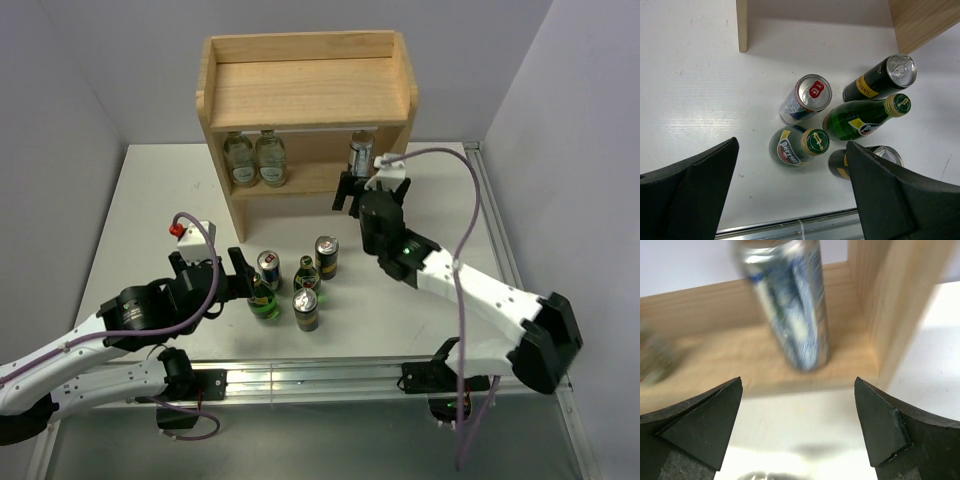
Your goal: Place and organize the beverage onto the shelf
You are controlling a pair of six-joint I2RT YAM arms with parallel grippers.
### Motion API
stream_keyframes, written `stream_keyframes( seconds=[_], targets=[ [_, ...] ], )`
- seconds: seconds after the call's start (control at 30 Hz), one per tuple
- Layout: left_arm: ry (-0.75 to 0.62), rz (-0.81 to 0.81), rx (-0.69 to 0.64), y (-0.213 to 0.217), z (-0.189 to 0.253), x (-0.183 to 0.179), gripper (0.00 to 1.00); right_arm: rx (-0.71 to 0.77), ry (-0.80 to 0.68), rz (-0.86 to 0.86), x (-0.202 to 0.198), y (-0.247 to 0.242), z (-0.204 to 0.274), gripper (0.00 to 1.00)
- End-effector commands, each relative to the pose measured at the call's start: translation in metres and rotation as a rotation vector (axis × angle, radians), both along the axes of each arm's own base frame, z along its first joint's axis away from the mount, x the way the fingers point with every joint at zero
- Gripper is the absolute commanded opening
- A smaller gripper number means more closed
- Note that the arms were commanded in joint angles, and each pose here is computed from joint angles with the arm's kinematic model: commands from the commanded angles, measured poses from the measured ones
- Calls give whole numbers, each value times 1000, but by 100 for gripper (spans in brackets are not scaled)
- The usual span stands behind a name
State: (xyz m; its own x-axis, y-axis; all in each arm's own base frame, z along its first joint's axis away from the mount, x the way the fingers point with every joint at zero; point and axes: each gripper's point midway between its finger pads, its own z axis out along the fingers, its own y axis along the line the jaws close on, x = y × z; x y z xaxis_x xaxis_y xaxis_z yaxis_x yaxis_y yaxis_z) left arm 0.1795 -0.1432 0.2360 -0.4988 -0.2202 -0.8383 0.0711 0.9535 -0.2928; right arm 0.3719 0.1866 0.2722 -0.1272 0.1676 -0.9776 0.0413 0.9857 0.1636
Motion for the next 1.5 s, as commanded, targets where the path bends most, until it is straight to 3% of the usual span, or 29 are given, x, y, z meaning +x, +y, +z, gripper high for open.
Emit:
stream_keyframes(
  seconds=[0.0, 0.17, 0.3, 0.53, 0.67, 0.93, 1.47],
  targets=[
    [-21, 18, -37, -1, 13, 2, 96, 69, -73, -9, -43, -13, 33, 100],
    [-16, 19, -30, -2, 12, 2, 96, 110, -14, 60, -92, -17, -1, 100],
    [-18, 24, -30, -1, 12, 2, 96, 178, 42, 368, -145, 16, -37, 100],
    [-14, 33, -18, -1, 10, 3, 96, 304, 73, 672, -219, 51, -96, 100],
    [-13, 35, -13, -2, 9, 4, 96, 310, 97, 764, -242, 67, -117, 100],
    [-10, 37, -8, -1, 8, 4, 96, 220, 107, 803, -250, 101, -132, 100],
    [-17, 28, -25, -1, 11, 0, 96, 137, 28, 656, -216, 147, -158, 100]
  ],
)
